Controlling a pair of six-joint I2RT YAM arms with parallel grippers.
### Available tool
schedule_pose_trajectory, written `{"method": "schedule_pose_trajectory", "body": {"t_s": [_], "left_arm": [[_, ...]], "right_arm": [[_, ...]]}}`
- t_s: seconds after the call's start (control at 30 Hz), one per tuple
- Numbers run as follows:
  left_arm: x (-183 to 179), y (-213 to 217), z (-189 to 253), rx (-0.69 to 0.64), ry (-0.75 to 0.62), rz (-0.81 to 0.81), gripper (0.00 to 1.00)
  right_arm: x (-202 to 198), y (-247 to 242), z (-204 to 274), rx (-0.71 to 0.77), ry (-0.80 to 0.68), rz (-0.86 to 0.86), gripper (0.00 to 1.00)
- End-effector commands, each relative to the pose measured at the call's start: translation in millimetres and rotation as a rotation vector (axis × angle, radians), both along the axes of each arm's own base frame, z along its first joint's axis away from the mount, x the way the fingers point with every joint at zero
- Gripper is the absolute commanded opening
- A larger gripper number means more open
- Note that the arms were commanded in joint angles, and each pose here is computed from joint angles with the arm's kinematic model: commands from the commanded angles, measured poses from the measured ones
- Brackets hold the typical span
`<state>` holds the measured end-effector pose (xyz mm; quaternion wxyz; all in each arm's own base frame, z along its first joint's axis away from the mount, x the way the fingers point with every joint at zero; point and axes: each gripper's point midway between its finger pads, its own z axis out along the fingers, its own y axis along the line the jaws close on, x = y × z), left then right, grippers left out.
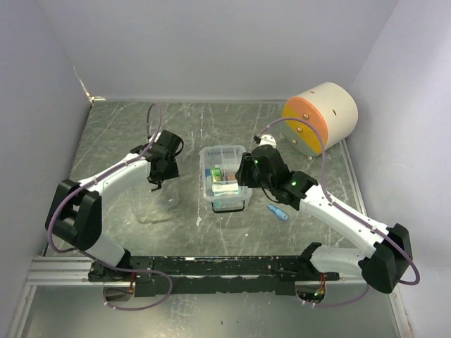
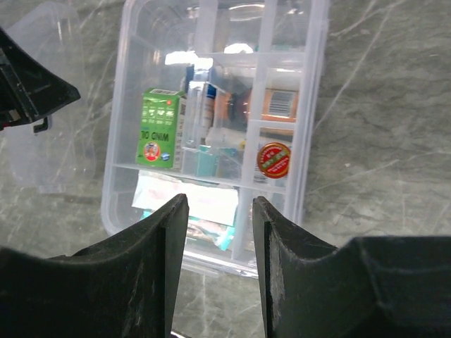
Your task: Organize the medicine kit
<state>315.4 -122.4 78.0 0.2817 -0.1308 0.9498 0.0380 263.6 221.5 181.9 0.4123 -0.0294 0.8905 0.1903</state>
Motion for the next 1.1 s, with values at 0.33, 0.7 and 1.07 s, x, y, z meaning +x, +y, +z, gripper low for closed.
{"method": "schedule_pose_trajectory", "body": {"t_s": [0.33,0.7,1.07], "left_arm": [[-17.9,-24.0,55.6,-0.205,-0.080,-0.105,0.50],[-25.4,-39.5,115.7,-0.401,-0.221,-0.116,0.50],[-31.9,-51.0,115.9,-0.484,-0.226,-0.145,0.50]], "right_arm": [[-20.1,80.1,23.1,0.291,0.041,0.287,0.43],[-45.0,172.7,32.9,0.357,0.044,0.447,0.51],[-46.2,205.8,13.4,0.435,0.104,0.483,0.55]]}}
